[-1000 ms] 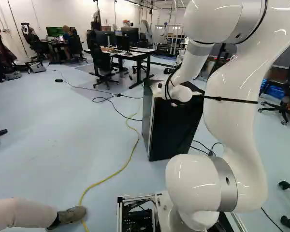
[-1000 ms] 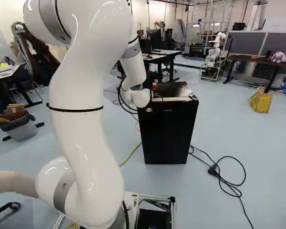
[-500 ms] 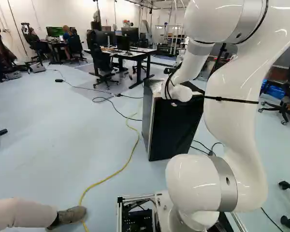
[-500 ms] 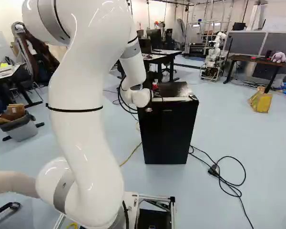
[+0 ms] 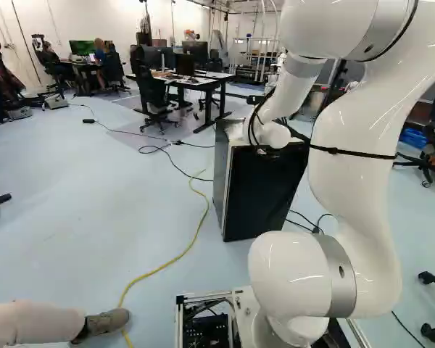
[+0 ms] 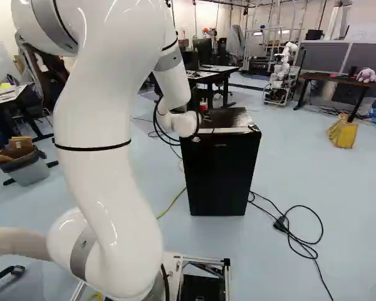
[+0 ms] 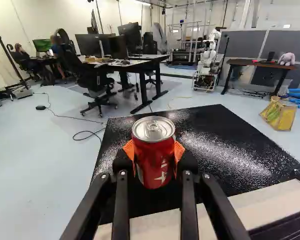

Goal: Grab a drink from the fridge

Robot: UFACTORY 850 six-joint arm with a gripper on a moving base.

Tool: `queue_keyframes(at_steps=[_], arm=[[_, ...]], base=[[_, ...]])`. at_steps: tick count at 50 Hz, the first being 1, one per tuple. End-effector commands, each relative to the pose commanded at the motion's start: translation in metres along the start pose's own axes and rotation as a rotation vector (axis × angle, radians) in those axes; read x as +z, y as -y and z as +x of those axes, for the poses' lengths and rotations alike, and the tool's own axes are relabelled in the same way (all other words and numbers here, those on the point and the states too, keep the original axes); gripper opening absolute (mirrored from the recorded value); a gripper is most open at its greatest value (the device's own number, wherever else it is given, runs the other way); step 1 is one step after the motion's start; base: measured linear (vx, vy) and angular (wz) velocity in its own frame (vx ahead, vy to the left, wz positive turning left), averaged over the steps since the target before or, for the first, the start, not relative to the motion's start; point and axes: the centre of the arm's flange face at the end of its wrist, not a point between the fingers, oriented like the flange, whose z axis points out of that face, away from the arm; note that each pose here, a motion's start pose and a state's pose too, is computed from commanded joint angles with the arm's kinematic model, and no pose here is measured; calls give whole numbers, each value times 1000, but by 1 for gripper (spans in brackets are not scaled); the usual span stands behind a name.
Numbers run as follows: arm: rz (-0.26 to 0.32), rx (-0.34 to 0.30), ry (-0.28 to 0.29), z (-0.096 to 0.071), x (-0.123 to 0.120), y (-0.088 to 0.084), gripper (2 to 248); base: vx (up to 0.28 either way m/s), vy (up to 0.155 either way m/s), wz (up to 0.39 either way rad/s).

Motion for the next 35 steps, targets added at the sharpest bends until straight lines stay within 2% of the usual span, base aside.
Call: queue_keyframes(at_steps=[14, 35], arm=[[1, -3, -25, 13, -4, 1, 93], [3, -4, -23, 13, -10, 4, 93]], base=[[0, 0, 0], [0, 0, 0]])
